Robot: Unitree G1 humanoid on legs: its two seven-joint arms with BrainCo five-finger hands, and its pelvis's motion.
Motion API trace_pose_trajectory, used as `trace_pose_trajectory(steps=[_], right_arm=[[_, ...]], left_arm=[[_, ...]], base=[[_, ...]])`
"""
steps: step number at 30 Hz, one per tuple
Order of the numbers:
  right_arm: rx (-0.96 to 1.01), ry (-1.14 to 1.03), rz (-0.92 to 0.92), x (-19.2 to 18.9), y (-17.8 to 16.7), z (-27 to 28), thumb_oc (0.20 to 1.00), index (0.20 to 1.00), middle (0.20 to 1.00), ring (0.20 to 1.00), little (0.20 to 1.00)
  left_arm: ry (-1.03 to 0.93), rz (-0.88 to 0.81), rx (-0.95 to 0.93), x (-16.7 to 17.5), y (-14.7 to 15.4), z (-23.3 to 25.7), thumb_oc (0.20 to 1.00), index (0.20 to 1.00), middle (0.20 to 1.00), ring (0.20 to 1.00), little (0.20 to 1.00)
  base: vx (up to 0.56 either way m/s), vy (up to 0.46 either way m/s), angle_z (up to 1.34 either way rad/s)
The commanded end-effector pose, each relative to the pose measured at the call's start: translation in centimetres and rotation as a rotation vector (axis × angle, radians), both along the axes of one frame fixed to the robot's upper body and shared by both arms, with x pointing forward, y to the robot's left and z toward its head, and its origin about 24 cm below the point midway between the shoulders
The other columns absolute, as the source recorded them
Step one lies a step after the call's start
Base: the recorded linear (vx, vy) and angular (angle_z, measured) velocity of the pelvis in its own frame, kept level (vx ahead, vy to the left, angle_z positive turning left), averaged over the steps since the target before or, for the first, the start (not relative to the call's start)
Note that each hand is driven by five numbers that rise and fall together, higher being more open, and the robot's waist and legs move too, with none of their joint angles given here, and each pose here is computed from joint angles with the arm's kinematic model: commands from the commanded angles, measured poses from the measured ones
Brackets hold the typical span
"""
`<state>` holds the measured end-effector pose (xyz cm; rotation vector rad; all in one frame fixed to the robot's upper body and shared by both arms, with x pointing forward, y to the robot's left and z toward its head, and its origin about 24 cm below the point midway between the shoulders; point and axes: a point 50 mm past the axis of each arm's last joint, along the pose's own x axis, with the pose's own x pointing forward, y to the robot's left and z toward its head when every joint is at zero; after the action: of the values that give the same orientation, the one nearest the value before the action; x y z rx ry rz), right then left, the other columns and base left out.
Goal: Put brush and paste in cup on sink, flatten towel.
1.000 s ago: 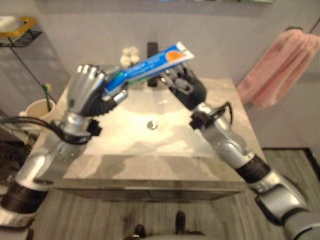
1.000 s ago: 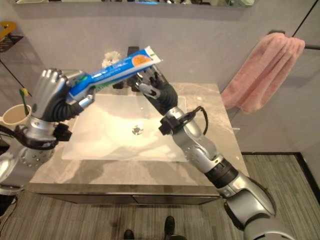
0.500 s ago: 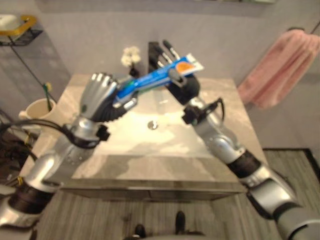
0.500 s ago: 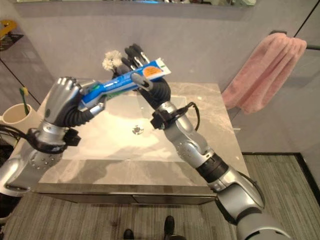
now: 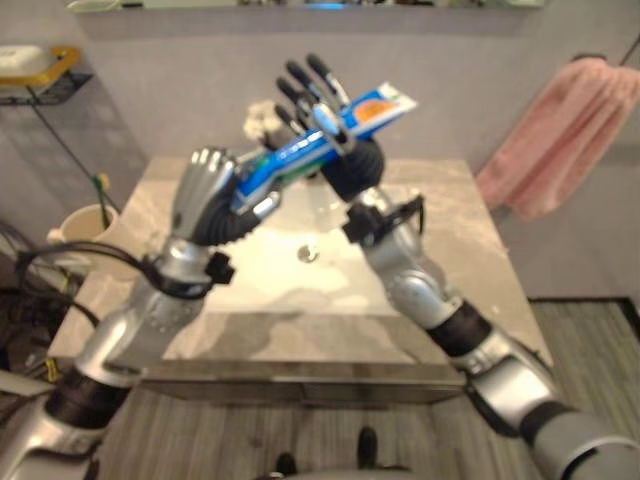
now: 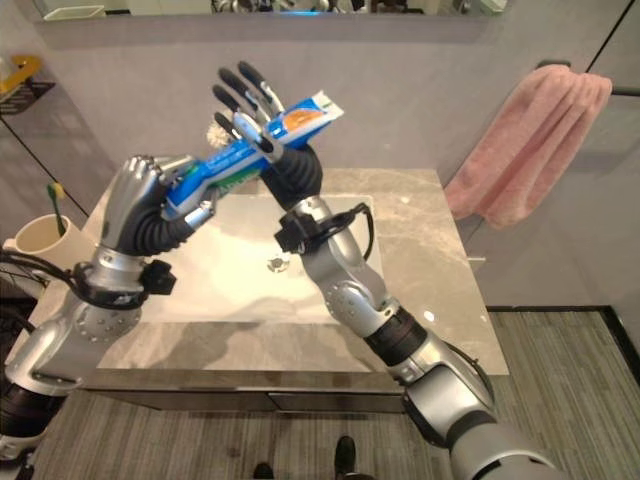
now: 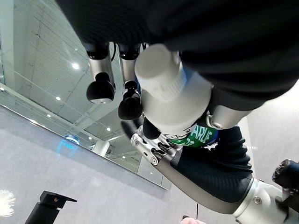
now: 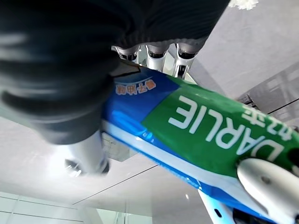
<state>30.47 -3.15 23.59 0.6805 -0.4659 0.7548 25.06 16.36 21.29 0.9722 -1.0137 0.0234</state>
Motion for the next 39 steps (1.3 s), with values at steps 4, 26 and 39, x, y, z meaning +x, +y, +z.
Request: trace_pose_trajectory(steps=[4, 26, 39], right_arm=[[0.092, -0.216, 0.034, -1.4, 1.6, 5.7, 0.200, 0.200, 0.200, 0.200, 0.200], [0.306, -0.187, -0.066, -1.7, 0.3, 6.9, 0.200, 0.200, 0.200, 0.200, 0.200], [0.452, -0.177, -0.253, -0.9, -4.3, 7.2, 0.200, 0.200, 0.200, 0.200, 0.200]], left_arm=[[-0.149, -0.127, 0.009, -1.0, -1.9, 3.2, 0.200, 0.200, 0.200, 0.200, 0.200], [-0.111, -0.021, -0.085, -1.1, 0.0, 1.4, 1.000, 1.000, 1.000, 1.000, 1.000], [-0.081, 0.370, -0.256, -3.9, 9.1, -1.5, 1.000, 1.000, 1.000, 1.000, 1.000]], base=[[0.00, 0.000, 0.00], [-0.02, -0.006, 0.06], [-0.02, -0.002, 0.23]])
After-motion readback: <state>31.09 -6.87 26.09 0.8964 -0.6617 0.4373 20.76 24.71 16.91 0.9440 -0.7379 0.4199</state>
